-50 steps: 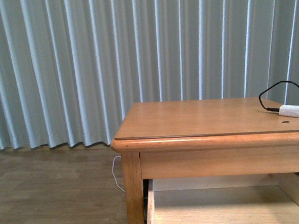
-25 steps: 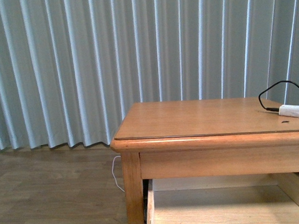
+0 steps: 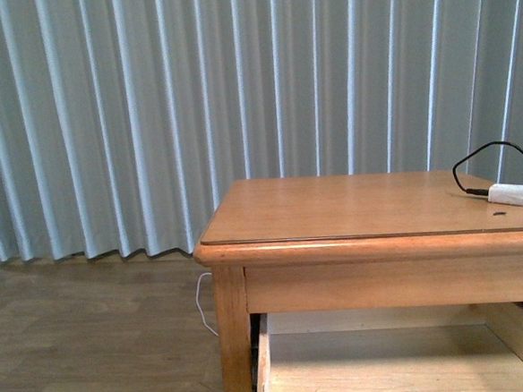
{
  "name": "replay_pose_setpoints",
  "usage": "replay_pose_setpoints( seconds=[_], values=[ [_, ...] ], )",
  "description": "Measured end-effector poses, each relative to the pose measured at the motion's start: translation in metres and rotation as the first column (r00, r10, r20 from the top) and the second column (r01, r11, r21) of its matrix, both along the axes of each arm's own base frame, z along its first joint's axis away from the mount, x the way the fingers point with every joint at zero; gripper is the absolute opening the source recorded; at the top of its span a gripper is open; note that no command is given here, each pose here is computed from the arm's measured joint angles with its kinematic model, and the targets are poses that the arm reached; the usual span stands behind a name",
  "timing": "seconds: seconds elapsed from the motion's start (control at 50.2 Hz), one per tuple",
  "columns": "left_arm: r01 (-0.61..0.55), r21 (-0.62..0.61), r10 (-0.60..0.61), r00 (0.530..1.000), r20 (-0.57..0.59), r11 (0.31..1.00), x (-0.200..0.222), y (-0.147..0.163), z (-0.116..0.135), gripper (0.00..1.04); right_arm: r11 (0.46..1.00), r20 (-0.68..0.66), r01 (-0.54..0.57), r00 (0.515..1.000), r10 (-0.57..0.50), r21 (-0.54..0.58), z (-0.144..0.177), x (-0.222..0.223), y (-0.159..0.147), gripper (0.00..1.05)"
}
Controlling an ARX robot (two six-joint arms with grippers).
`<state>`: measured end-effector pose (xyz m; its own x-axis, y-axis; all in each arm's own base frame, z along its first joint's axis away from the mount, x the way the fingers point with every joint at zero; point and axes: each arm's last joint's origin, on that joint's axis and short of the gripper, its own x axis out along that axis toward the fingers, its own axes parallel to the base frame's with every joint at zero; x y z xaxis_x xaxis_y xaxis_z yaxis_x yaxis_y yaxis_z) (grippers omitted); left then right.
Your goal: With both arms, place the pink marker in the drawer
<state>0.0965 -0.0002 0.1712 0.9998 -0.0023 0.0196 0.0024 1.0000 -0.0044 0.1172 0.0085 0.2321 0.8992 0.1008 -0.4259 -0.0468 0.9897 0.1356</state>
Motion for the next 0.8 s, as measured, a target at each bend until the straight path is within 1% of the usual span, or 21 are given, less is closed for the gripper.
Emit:
replay_pose_setpoints(
  seconds=[0.04, 0.06, 0.12, 0.159, 0.219, 0.279, 0.359, 0.399, 0.458, 0.538, 0.598, 0.658, 0.738, 0.797],
  values=[
    [0.000, 0.000, 0.000, 1.000, 0.000, 1.000, 0.000, 0.000, 0.000, 0.30, 1.000, 0.002, 0.002, 1.000, -0.002, -0.004, 0.000, 0.000, 0.000, 0.96],
    [0.000, 0.000, 0.000, 1.000, 0.000, 1.000, 0.000, 0.000, 0.000, 0.31, 1.000, 0.026, 0.011, 1.000, -0.011, -0.029, 0.000, 0.000, 0.000, 0.96],
    [0.000, 0.000, 0.000, 1.000, 0.000, 1.000, 0.000, 0.000, 0.000, 0.42, 0.989, 0.106, 0.067, 0.993, -0.053, -0.130, -0.003, 0.002, -0.002, 0.96],
    [-0.001, 0.000, 0.001, 1.000, 0.000, 1.000, 0.000, 0.000, 0.000, 0.49, 0.979, 0.099, 0.058, 0.994, -0.039, -0.197, -0.005, 0.002, -0.002, 0.96],
    [0.000, 0.000, 0.000, 1.000, 0.000, 1.000, 0.000, 0.000, 0.000, 0.60, 0.965, 0.051, 0.030, 0.999, -0.017, -0.261, -0.009, 0.002, -0.003, 0.96],
    [0.000, 0.000, 0.000, 1.000, 0.000, 1.000, 0.000, 0.000, 0.000, 0.69, 0.946, -0.045, -0.036, 0.999, 0.023, -0.323, -0.022, 0.003, -0.002, 0.96],
    [0.000, 0.000, 0.000, 1.000, 0.000, 1.000, 0.000, 0.000, 0.000, 0.83, 0.926, -0.144, -0.134, 0.986, 0.088, -0.354, -0.039, 0.009, -0.001, 0.96],
    [0.000, 0.000, 0.000, 1.000, 0.000, 1.000, 0.000, 0.000, 0.000, 0.90, 0.921, -0.174, -0.164, 0.979, 0.107, -0.353, -0.048, 0.013, -0.001, 0.96],
    [0.000, 0.000, 0.000, 1.000, 0.000, 1.000, 0.000, 0.000, 0.000, 1.00, 0.922, -0.197, -0.179, 0.974, 0.116, -0.344, -0.056, 0.019, -0.003, 0.96],
    [0.000, 0.000, 0.000, 1.000, 0.000, 1.000, 0.000, 0.000, 0.000, 0.98, 0.927, -0.223, -0.184, 0.968, 0.113, -0.327, -0.069, 0.030, -0.006, 0.96],
    [0.000, 0.000, 0.000, 1.000, 0.000, 1.000, 0.000, 0.000, 0.000, 0.98, 0.932, -0.237, -0.199, 0.963, 0.128, -0.304, -0.080, 0.036, -0.006, 0.96],
    [0.000, 0.000, 0.000, 1.000, 0.000, 1.000, 0.000, 0.000, 0.000, 0.98, 0.943, -0.244, -0.204, 0.960, 0.139, -0.263, -0.098, 0.048, -0.004, 0.96],
    [0.000, 0.000, 0.000, 1.000, 0.000, 1.000, 0.000, 0.000, 0.000, 0.98, 0.951, -0.194, -0.176, 0.973, 0.128, -0.253, -0.113, 0.070, 0.000, 0.96],
    [0.000, 0.000, 0.000, 1.000, 0.000, 1.000, 0.000, 0.000, 0.000, 0.98, 0.952, -0.171, -0.176, 0.976, 0.136, -0.250, -0.118, 0.080, 0.004, 0.96]
  ],
)
